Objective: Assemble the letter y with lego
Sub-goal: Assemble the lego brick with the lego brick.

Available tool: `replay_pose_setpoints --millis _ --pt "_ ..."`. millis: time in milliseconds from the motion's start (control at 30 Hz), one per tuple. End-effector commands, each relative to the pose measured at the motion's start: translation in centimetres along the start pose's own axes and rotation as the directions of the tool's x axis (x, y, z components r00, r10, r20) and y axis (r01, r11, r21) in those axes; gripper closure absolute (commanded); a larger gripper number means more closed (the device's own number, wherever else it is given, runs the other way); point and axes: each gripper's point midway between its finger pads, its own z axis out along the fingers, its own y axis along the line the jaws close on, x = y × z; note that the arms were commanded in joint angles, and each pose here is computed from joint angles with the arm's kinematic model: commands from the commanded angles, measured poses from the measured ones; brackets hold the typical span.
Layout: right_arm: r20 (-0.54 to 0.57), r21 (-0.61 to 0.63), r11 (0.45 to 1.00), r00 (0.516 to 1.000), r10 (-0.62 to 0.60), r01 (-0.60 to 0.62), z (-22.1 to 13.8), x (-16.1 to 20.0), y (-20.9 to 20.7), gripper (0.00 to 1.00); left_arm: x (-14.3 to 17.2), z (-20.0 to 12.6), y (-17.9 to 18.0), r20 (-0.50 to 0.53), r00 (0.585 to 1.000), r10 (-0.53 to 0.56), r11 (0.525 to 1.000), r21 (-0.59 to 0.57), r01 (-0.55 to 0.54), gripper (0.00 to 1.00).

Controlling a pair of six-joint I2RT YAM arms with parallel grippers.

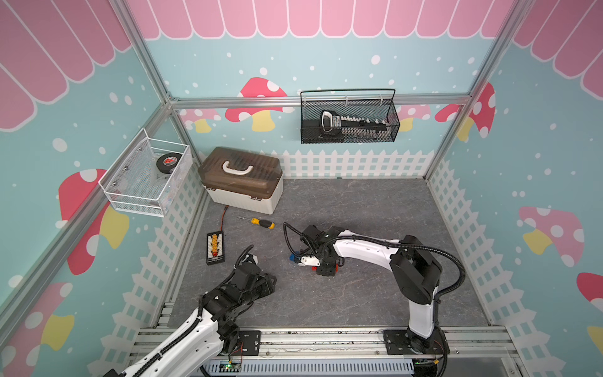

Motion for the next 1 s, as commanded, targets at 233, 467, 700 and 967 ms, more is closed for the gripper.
replay_pose_setpoints --millis 233,467,700,967 --pt "-0.193 -0.179 0.984 0.981 -0.021 -0.014 6.7 4.2 4.8 0.77 -0.1 0.1 0.0 0.000 1.000 -0.011 1.000 0.001 0.011 0.46" --pt "-0.209 -0.175 0.984 0.978 0.001 -0.038 7.0 4.3 4.8 0.77 -0.2 0.2 -0.1 -0.002 1.000 -0.008 1.000 -0.001 0.008 0.46" --pt "-0.171 -0.114 0.991 0.984 0.054 -0.074 5.4 3.1 3.4 0.68 -0.4 0.5 -0.5 -0.006 1.000 -0.008 1.000 0.006 0.008 0.46" --pt "-0.125 -0.117 0.988 0.988 0.085 -0.100 4.6 2.3 3.4 0.66 -0.7 0.3 -0.8 0.000 1.000 -0.012 1.000 0.017 0.012 0.46"
